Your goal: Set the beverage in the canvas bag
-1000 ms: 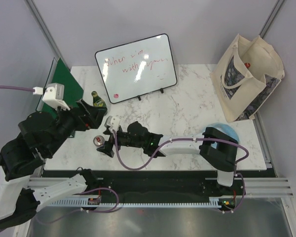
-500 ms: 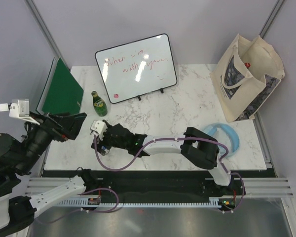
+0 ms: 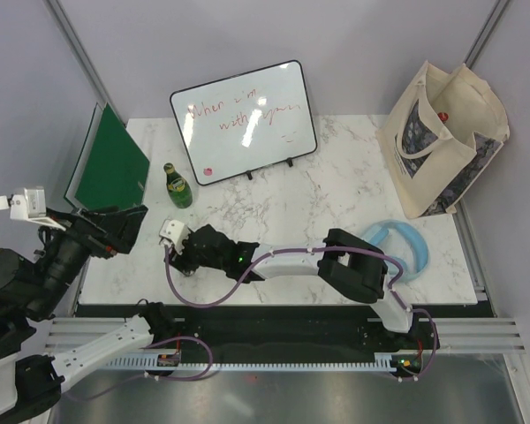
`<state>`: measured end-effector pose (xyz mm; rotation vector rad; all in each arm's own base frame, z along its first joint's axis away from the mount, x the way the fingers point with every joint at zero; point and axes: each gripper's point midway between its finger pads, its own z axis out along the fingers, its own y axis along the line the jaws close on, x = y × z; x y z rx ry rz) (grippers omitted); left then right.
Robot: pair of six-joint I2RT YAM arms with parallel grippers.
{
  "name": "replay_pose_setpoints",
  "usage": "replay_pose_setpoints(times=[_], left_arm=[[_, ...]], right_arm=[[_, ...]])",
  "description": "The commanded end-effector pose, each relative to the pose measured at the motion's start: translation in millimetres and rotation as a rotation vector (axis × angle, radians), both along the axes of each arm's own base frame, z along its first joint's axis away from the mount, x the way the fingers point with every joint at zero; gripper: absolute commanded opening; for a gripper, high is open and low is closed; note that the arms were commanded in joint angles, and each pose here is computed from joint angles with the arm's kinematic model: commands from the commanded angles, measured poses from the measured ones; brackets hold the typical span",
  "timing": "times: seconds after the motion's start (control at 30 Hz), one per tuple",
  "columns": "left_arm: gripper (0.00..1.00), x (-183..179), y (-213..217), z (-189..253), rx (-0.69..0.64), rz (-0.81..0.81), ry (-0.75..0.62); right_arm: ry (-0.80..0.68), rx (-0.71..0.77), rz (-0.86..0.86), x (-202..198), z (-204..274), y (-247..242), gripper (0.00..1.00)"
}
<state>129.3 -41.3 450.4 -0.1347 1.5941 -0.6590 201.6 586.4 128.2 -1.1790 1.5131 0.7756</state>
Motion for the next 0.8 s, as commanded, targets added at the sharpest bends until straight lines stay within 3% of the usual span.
replay_pose_setpoints(times=[0.0,0.03,0.13,0.37,0.57,0.67,0.77], left_arm=[[0.97,7,-5,-8,0.012,0.017,0.011],[0.97,9,-7,-13,0.021,0.016,0.021],[0.97,12,-12,-18,0.034,0.011,0.034],[0.97,30,-29,-49,0.134,0.020,0.082],[0.98,57,-58,-94,0.265,0.010,0.109],[0.98,71,-73,-134,0.365,-0.001,0.156],[0.98,78,-85,-180,0.472,-0.032,0.221]], right_arm=[[-0.029,0.083,-0.031,6,37,3,0.29],[-0.038,0.082,-0.056,10,39,-1,0.18],[-0.047,0.087,-0.104,24,62,-19,0.00],[0.009,0.117,-0.347,98,147,-114,0.00],[-0.103,0.156,-0.654,178,261,-243,0.00],[-0.106,0.136,-0.810,206,284,-300,0.00],[-0.168,0.227,-1.000,240,344,-387,0.00]])
